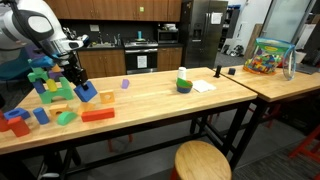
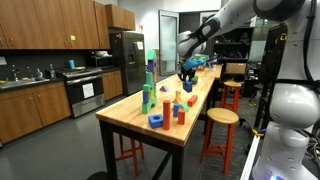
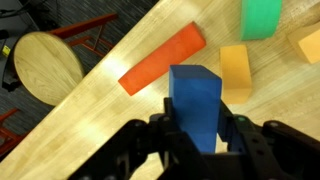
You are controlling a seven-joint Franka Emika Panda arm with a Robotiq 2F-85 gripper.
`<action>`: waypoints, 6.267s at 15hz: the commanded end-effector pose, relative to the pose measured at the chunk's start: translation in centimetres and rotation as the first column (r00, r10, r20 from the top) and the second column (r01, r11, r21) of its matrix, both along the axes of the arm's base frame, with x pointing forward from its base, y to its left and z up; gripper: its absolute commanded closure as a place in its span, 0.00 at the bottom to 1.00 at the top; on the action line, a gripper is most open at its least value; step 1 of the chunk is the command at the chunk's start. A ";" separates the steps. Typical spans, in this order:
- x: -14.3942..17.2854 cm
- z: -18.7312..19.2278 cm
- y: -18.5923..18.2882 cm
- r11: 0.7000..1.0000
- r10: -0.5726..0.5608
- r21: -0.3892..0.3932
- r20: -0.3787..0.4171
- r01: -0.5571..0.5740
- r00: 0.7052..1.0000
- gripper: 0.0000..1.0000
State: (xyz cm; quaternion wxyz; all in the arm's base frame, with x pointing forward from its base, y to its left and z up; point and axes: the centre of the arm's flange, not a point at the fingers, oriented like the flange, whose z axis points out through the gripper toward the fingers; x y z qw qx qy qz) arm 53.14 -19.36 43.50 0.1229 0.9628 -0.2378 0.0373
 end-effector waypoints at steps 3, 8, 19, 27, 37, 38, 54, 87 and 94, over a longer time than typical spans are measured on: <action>0.1 -0.2 0.1 1.000 0.029 0.000 -0.010 -0.029 1.000 0.59; 0.1 -0.2 0.1 0.999 0.035 0.000 -0.012 -0.035 0.999 0.59; 0.1 -0.2 0.1 0.999 0.036 0.000 -0.012 -0.036 0.999 0.59; 0.1 -0.2 0.1 0.999 0.036 0.000 -0.012 -0.036 0.999 0.59; 0.1 -0.2 0.1 0.999 0.036 0.000 -0.012 -0.036 0.999 0.59; 0.1 -0.2 0.1 0.999 0.036 0.000 -0.012 -0.036 0.999 0.59; 0.1 -0.2 0.1 0.999 0.036 0.000 -0.012 -0.036 0.999 0.59; -0.7 -4.3 4.7 0.935 0.354 0.049 -0.116 -0.351 0.928 0.84; -0.6 -3.7 6.7 0.967 0.192 0.191 -0.104 -0.170 0.976 0.84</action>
